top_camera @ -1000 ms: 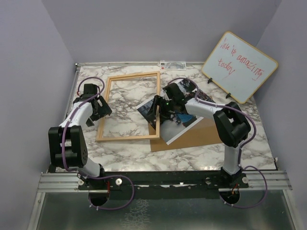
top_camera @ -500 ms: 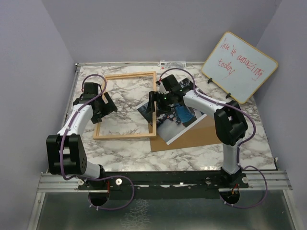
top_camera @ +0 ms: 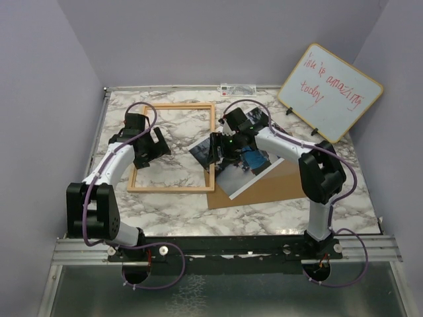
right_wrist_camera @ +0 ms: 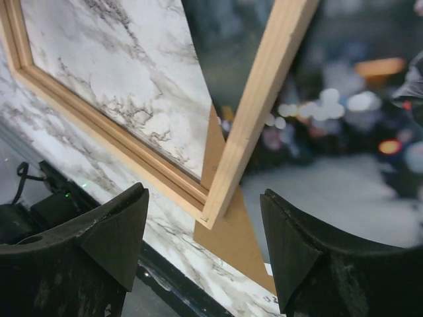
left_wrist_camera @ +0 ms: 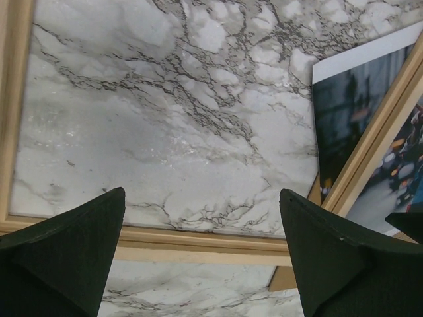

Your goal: Put the photo into the frame

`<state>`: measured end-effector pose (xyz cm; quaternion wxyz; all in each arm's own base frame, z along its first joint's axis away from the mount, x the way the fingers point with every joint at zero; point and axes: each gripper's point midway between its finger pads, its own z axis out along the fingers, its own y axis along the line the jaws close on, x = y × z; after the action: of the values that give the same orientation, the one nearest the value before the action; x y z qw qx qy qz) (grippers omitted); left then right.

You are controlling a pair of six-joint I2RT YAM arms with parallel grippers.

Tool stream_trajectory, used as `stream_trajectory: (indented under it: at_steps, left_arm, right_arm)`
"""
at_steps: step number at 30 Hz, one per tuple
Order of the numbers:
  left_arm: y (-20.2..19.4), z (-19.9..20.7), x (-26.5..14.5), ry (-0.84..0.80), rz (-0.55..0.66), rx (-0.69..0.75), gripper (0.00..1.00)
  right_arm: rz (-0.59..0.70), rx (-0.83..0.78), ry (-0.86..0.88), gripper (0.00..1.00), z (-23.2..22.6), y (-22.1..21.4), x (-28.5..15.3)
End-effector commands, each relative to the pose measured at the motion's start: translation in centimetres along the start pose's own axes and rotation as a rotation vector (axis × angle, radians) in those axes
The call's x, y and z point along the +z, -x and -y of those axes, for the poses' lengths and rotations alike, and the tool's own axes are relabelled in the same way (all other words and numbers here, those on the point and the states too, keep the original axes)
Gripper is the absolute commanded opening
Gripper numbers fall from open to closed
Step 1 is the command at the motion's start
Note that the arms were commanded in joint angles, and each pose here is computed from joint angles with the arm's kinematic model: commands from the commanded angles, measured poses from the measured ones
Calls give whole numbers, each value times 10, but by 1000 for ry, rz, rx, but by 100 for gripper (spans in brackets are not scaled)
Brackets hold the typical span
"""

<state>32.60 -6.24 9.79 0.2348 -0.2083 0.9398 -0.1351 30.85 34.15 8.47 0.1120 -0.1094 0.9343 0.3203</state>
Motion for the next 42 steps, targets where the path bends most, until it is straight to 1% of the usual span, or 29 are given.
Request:
stream_trajectory:
  at_steps: [1,5,8,11,17,21,25,27,31,32,33,37,39,42]
  left_arm:
    - [-3,27,1,-74,-3,69,99]
    - [-22,59,-1,-151,-19,148,94]
    - [-40,91,-4,-247,-31,195,92]
    - [-54,128,-13,-365,-28,236,90]
    - [-77,205,-23,-534,-12,326,90]
    - [-101,254,-6,-577,-61,395,88]
    - [-131,307,6,-622,-87,482,86]
    - [-147,329,16,-635,-94,519,85]
    - [-174,360,38,-652,-111,565,80]
    - [-179,366,44,-659,-111,578,79]
    - [-184,373,48,-672,-113,590,75]
    - [-198,390,64,-718,-132,638,58]
    - [-201,393,72,-726,-132,651,55]
    - [-205,392,86,-715,-138,662,54]
  right_arm:
    - [99,30,-175,69,23,5,-25]
    - [164,69,-351,64,60,-9,-46]
    - [228,116,-466,63,92,-22,-72]
    - [300,215,-532,63,128,-31,-105]
    - [487,424,-597,65,188,-38,-172]
    - [577,593,-592,68,228,-44,-203]
    - [658,737,-579,70,261,-50,-224]
    - [676,784,-539,70,268,-50,-227]
    - [711,900,-522,70,291,-55,-227]
    - [718,922,-510,70,296,-57,-225]
    - [730,942,-497,70,303,-58,-226]
    - [741,961,-439,70,320,-62,-218]
    - [728,956,-425,69,325,-63,-214]
    - [722,948,-403,67,330,-64,-208]
